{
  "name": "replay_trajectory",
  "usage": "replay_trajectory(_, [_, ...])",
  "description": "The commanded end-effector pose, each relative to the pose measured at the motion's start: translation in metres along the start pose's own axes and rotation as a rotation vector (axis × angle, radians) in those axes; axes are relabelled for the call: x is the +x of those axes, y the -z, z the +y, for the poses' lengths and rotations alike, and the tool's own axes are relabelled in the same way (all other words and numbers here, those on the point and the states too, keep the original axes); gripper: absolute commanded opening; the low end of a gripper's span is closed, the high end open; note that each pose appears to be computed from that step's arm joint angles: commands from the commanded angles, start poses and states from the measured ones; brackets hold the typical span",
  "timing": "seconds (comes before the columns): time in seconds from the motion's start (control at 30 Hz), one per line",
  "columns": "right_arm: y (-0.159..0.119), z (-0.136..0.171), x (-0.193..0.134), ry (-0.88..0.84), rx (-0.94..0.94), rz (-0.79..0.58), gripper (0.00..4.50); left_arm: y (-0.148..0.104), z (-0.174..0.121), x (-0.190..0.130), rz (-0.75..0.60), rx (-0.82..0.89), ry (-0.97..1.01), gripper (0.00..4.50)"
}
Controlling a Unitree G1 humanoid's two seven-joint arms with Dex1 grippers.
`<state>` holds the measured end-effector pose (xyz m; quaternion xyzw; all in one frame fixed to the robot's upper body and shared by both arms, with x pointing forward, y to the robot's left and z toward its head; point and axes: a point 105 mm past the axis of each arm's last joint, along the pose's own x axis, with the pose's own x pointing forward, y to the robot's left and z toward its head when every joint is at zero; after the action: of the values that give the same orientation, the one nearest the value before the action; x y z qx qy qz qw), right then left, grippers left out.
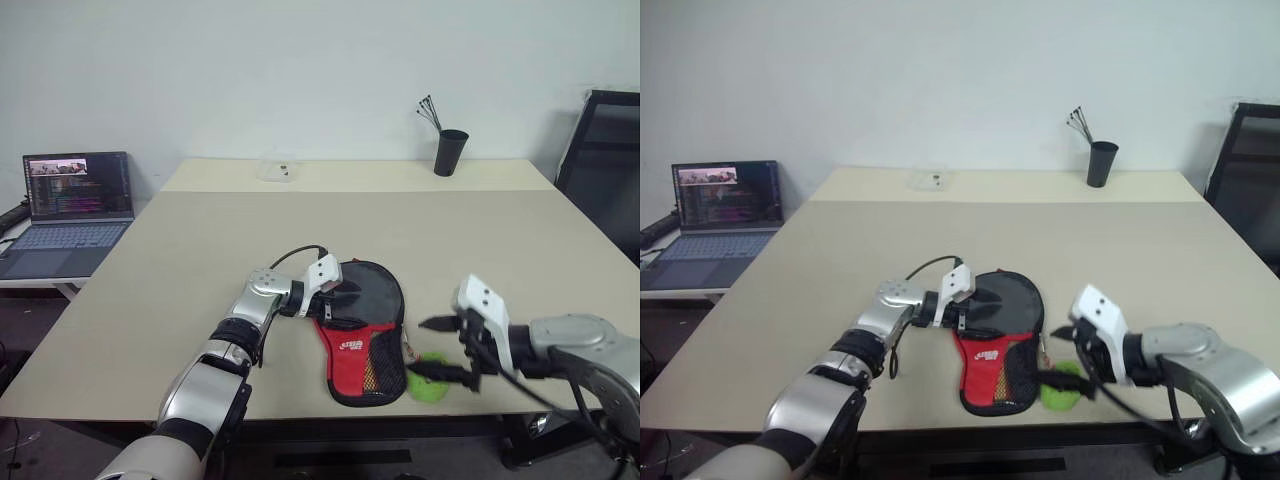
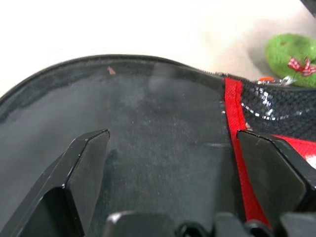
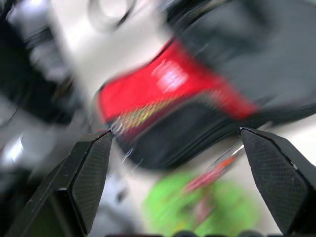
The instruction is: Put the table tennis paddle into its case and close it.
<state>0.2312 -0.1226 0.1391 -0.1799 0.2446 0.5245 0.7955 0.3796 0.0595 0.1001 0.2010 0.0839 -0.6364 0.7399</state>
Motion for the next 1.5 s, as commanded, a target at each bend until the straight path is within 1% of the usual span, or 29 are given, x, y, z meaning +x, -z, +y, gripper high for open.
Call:
replay_trajectory(0.03, [0.002,0.004,0.009,0.019,-0.135,0.031,4.47,-0.011,0.003,0.003,-0.008,0.044,0.008,4.50])
replay_trajectory(0.2, [0.008,-0.001,0.021,0.048,-0.167,0.037,4.47,-0.010,0.002,0.003,-0.006,0.042,0.017,4.50])
replay_trajectory(0.4, [0.033,-0.015,0.026,0.102,-0.180,0.111,4.47,-0.010,0.002,0.001,-0.008,0.040,0.011,4.50])
replay_trajectory(0.63, [0.058,-0.021,0.026,0.107,-0.167,0.182,4.47,-0.010,0.004,-0.001,-0.006,0.039,0.002,4.50])
replay_trajectory(0.83, [0.059,-0.027,0.029,0.143,-0.167,0.177,4.47,-0.009,0.004,-0.002,-0.003,0.041,0.002,4.50])
replay_trajectory(0.93, [0.055,-0.034,0.030,0.187,-0.167,0.164,3.93,-0.007,0.003,-0.002,0.000,0.034,0.012,4.50])
replay_trajectory(0.97, [0.053,-0.036,0.030,0.197,-0.165,0.160,3.66,-0.006,0.002,-0.001,0.002,0.025,0.019,4.50])
replay_trajectory(1.1, [0.051,-0.041,0.028,0.225,-0.161,0.160,2.43,0.002,-0.002,0.000,0.023,-0.013,0.040,4.50])
replay_trajectory(1.23, [0.047,-0.048,0.025,0.263,-0.158,0.155,1.12,0.014,-0.001,0.001,0.063,-0.039,0.015,4.50])
replay_trajectory(1.33, [0.043,-0.049,0.023,0.271,-0.152,0.146,0.24,0.021,-0.002,0.002,0.080,-0.067,0.002,4.50])
replay_trajectory(1.37, [0.042,-0.049,0.021,0.276,-0.150,0.142,0.01,0.024,-0.003,0.003,0.083,-0.075,0.003,4.50])
replay_trajectory(1.5, [0.036,-0.050,0.012,0.291,-0.146,0.135,0.01,0.031,-0.011,0.010,0.105,-0.086,0.027,4.50])
